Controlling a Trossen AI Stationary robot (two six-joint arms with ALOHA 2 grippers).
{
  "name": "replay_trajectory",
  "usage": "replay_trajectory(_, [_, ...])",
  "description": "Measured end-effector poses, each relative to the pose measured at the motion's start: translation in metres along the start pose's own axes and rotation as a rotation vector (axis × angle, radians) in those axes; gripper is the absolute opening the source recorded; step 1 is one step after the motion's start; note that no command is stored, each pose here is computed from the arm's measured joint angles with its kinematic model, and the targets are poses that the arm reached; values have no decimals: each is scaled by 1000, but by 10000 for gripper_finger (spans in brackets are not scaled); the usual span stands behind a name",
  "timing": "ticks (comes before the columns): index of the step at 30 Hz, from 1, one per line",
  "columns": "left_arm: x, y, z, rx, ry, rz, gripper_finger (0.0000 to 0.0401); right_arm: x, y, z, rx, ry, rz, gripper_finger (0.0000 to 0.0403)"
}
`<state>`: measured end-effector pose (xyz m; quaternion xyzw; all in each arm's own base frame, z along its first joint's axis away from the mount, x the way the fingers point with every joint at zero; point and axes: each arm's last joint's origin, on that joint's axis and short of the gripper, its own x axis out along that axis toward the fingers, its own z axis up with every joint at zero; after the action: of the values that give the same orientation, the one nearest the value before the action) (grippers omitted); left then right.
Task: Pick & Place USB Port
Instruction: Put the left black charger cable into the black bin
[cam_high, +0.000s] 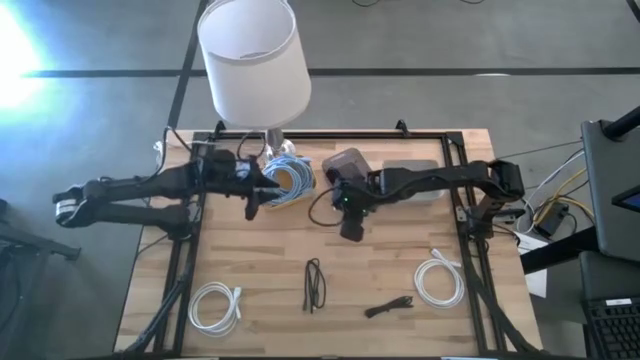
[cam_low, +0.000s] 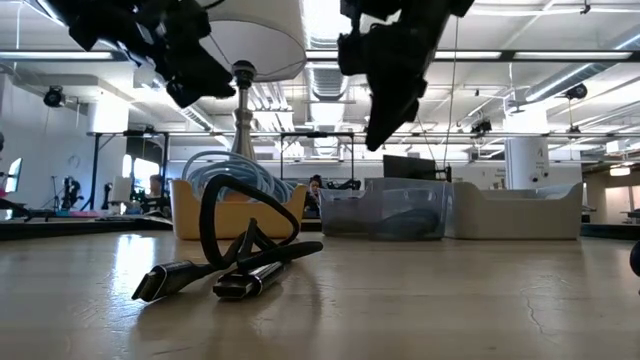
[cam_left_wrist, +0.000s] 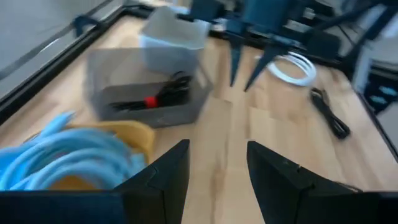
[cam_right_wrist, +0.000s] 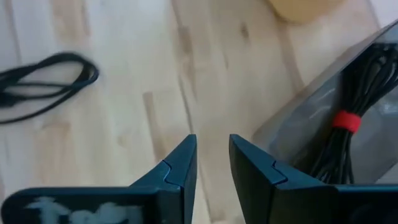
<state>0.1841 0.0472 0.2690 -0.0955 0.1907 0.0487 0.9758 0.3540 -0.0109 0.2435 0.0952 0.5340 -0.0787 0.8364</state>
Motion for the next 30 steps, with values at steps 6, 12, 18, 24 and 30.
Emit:
replay_trajectory(6, [20,-28,-6,311,28,-161,163,-10,15,-16,-51,9,21,90])
replay_trajectory(12, [48,-52,-16,426,35,-273,163,-14,18,-44,0,41,56,91])
replay_trajectory(18, [73,-72,-19,489,93,-339,163,-16,13,-74,85,20,76,86])
replay_trajectory(24, [99,-88,-17,562,139,-384,163,-18,6,-93,164,-49,105,78])
replay_trajectory(30, [127,-97,-25,607,210,-412,163,-23,3,-100,109,-87,119,71])
